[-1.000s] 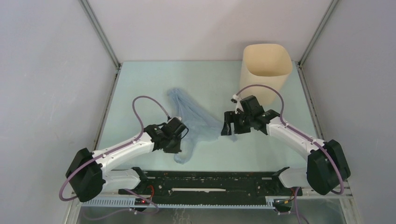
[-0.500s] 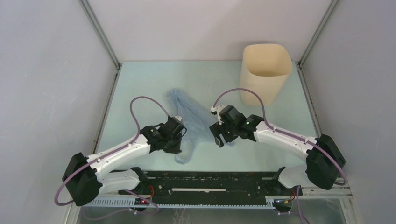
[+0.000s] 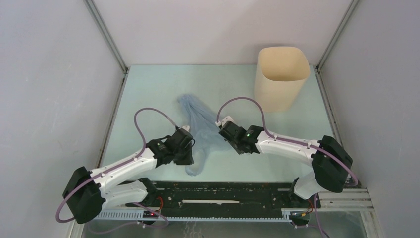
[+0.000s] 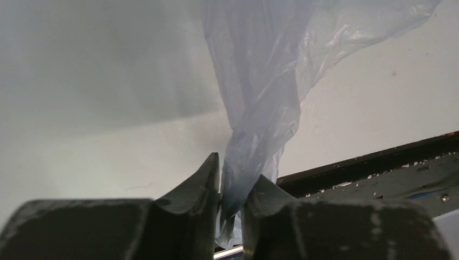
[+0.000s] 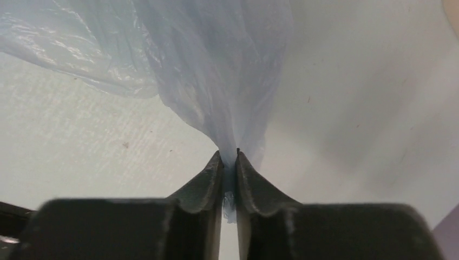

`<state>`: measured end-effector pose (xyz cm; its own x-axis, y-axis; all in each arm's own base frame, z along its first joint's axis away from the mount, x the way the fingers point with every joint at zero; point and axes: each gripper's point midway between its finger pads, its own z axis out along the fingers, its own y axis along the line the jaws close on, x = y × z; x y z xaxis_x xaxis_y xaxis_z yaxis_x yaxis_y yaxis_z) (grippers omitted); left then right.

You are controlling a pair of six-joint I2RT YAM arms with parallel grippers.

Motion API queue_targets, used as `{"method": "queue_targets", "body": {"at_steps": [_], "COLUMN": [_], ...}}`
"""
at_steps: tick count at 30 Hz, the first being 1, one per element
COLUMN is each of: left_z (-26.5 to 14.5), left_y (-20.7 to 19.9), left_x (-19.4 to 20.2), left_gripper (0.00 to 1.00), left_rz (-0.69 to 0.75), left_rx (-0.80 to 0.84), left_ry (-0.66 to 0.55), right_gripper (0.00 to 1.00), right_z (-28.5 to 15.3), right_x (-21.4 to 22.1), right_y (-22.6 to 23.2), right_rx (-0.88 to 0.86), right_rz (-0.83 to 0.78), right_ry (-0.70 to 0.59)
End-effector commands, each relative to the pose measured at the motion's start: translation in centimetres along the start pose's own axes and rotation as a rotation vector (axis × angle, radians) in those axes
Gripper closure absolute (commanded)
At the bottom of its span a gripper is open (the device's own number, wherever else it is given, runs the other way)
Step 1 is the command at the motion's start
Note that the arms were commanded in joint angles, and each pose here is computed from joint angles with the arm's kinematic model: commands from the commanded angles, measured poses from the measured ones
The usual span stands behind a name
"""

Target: Put the trash bags into the trash bin

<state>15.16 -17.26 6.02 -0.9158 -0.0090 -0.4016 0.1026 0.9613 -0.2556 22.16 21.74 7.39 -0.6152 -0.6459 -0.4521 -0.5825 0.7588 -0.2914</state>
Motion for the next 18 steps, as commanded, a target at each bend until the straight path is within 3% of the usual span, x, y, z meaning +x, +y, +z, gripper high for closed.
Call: {"method": "queue_targets", "body": {"at_steps": [1,3,5,8,11,15,18], "left_z": [0.8,1.3,1.8,2.1,2.2,2.0,1.3], "left_y": [-0.9,-1.7,-2.3,-2.0,-1.3,0.4,2.5], "left_x": [0.0,0.7,1.0,1.5,1.4,0.6,-2.4], "left_gripper": [0.68,0.58,0.52,0.51,0.60,0.94,1.00], "left_rz": [-0.129,-0.207,-0.265,-0.319,-0.350,-0.361,-0.380], "left_rx": [0.069,0.125,0.176,0.189,0.176,0.091,-0.009], "left_ry": [-0.038,-0.025,-0.033,-0.044,-0.076,-0.120,-0.166], "right_gripper": [0.88,1.00,1.00,1.00,1.00,1.00,1.00], "right_z": [-2.3,-3.1,-3.9,-4.6,-4.7,-4.3,-3.3], "right_x": [-1.8,-1.8,-1.8,-1.8,-1.2,-0.8,-2.7], "right_y": [0.9,1.7,2.5,3.2,2.9,3.1,2.2], "right_rx": [-0.063,-0.113,-0.169,-0.218,-0.219,-0.315,-0.397], "right_rz": [0.108,0.175,0.229,0.269,0.292,0.365,0.476], "right_ry": [-0.052,-0.052,-0.051,-0.045,-0.016,0.033,0.042]}}
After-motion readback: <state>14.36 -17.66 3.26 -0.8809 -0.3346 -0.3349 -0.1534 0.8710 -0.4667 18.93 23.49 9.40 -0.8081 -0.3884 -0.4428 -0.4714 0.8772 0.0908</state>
